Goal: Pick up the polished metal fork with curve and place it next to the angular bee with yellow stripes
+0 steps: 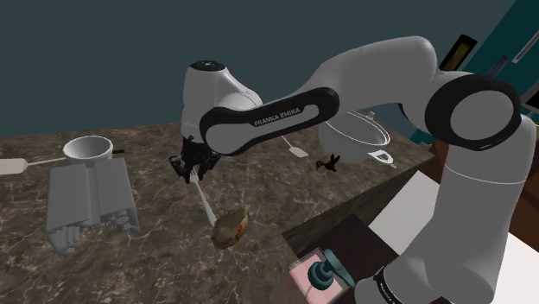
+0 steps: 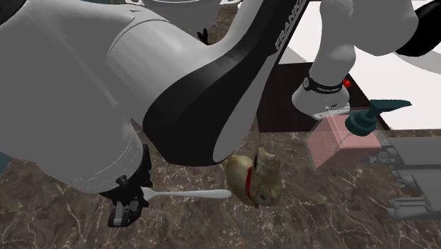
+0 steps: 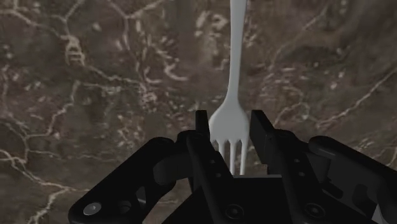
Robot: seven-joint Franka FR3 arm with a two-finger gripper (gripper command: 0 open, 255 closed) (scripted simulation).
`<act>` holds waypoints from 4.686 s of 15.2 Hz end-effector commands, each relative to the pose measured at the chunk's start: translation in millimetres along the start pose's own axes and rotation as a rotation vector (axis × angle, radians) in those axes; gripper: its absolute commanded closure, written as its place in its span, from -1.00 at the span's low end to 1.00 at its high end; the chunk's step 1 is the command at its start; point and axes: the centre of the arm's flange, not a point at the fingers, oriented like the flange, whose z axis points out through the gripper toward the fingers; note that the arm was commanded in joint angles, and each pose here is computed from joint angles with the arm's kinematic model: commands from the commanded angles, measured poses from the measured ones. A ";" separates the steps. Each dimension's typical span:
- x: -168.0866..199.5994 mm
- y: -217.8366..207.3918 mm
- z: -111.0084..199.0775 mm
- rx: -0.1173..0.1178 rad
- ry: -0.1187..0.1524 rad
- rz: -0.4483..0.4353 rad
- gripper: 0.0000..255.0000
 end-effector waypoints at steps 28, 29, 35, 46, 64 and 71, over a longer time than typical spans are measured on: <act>14.7 63.2 -124.8 0.000 -0.001 0.000 1.00; 16.0 76.3 -125.0 0.000 -0.001 0.000 1.00; 23.5 155.2 -126.3 0.000 -0.001 0.000 1.00; 37.1 299.7 -128.6 0.000 -0.001 0.000 1.00; 37.5 356.3 -55.7 0.000 -0.001 0.000 1.00; 35.1 357.0 -18.9 0.000 -0.001 0.000 1.00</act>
